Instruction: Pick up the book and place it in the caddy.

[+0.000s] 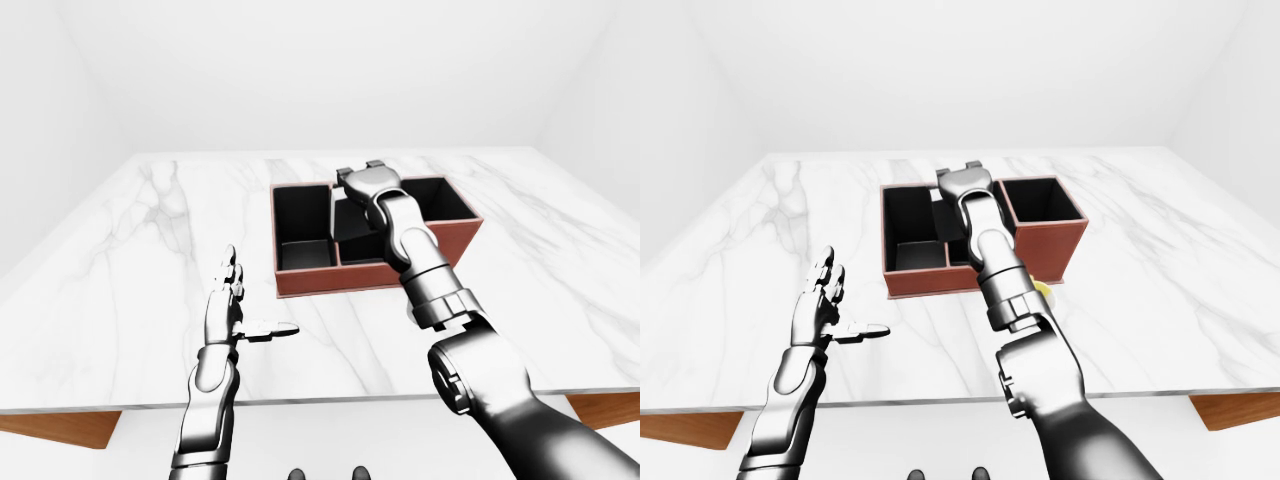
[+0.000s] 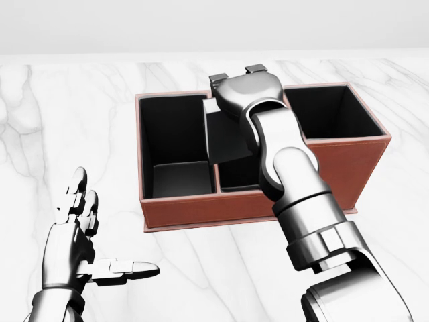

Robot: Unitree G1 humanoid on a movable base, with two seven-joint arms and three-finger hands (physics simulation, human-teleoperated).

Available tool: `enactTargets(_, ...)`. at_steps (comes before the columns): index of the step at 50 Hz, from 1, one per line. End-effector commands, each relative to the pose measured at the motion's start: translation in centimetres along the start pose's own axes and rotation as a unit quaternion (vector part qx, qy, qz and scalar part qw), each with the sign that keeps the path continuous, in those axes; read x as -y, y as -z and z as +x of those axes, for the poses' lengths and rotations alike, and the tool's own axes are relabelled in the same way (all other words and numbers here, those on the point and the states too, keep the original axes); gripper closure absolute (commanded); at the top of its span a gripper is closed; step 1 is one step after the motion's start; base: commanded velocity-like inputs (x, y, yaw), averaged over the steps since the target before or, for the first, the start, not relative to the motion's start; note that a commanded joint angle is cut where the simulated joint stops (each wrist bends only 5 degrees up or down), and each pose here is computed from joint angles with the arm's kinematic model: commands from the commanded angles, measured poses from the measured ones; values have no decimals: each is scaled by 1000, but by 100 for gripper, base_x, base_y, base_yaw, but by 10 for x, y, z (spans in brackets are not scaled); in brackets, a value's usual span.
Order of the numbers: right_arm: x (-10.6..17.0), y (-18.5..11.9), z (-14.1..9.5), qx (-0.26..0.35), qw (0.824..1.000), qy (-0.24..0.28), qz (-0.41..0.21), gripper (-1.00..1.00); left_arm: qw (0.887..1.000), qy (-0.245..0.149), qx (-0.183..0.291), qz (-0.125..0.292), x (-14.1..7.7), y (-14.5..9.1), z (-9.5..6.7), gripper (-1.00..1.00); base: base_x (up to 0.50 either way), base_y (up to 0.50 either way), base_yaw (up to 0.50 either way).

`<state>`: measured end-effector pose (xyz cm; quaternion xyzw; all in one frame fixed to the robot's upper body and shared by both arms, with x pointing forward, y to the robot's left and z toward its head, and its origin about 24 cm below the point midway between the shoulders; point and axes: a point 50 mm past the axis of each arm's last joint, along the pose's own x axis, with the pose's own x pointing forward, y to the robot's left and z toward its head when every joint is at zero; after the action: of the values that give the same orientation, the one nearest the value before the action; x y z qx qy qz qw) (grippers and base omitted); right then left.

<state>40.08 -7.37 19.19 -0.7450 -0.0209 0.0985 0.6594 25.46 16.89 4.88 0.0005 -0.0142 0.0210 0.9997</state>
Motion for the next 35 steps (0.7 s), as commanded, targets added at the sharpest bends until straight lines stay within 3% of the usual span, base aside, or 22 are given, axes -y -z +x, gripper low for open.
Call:
enactTargets(1, 4, 2, 2, -4, 1000, 21, -7, 100, 1000, 0, 0, 0, 0, 0, 0, -100, 0, 0, 0)
enactTargets(35, 4, 8, 0, -52, 992, 11, -116, 100, 1000, -1, 0, -1, 0, 0, 0, -100, 0, 0, 0)
